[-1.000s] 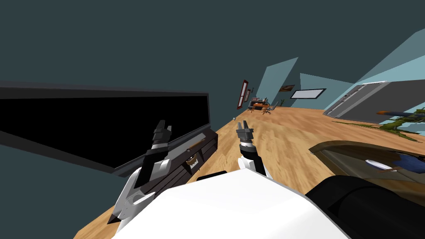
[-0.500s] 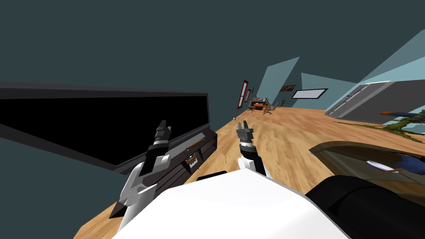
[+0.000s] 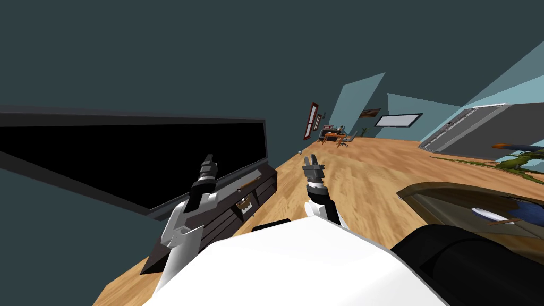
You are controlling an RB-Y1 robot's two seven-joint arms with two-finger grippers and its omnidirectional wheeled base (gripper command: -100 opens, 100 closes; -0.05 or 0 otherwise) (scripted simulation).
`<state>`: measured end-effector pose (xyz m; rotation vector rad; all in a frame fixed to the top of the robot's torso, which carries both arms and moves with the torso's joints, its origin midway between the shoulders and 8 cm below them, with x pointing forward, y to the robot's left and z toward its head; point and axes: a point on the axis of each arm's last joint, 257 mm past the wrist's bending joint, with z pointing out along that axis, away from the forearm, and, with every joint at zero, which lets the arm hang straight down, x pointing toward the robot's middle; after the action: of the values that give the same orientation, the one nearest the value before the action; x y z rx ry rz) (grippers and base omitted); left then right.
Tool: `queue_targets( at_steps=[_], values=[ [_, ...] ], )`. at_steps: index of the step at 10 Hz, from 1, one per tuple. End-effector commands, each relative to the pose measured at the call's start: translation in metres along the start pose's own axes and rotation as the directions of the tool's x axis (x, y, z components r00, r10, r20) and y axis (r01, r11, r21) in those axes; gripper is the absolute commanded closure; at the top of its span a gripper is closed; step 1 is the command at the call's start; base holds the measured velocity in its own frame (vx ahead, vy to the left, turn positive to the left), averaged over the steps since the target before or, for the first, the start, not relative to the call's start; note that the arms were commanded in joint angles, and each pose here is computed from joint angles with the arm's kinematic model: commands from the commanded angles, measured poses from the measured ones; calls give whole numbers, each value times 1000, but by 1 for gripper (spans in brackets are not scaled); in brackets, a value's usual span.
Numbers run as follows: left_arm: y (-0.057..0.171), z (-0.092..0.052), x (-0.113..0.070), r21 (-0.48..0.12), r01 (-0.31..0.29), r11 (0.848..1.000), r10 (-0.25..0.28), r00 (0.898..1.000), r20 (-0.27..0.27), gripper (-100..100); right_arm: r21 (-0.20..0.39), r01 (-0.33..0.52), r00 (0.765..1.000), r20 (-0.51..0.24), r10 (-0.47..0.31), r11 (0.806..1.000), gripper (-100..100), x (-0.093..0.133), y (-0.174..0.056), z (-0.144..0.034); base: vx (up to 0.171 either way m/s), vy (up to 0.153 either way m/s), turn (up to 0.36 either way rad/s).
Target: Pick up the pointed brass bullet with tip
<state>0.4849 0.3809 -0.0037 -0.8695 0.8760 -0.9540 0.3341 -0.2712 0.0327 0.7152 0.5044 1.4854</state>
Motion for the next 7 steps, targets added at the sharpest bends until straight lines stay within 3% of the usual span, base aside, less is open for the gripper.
queue_targets(
  at_steps=[1,4,7],
  values=[
    [14,3,-5,-51,-5,999,5,1000,13,-100,0,0,1000,0,0,1000,0,0,0,0,-10,-42,15],
    [36,10,-14,-125,-8,992,13,999,37,-100,0,0,1000,0,0,1000,0,0,0,0,-11,-31,13],
    [73,21,-28,-236,-4,972,23,997,78,-100,0,0,1000,0,0,1000,0,0,0,0,-1,-60,19]
  ],
)
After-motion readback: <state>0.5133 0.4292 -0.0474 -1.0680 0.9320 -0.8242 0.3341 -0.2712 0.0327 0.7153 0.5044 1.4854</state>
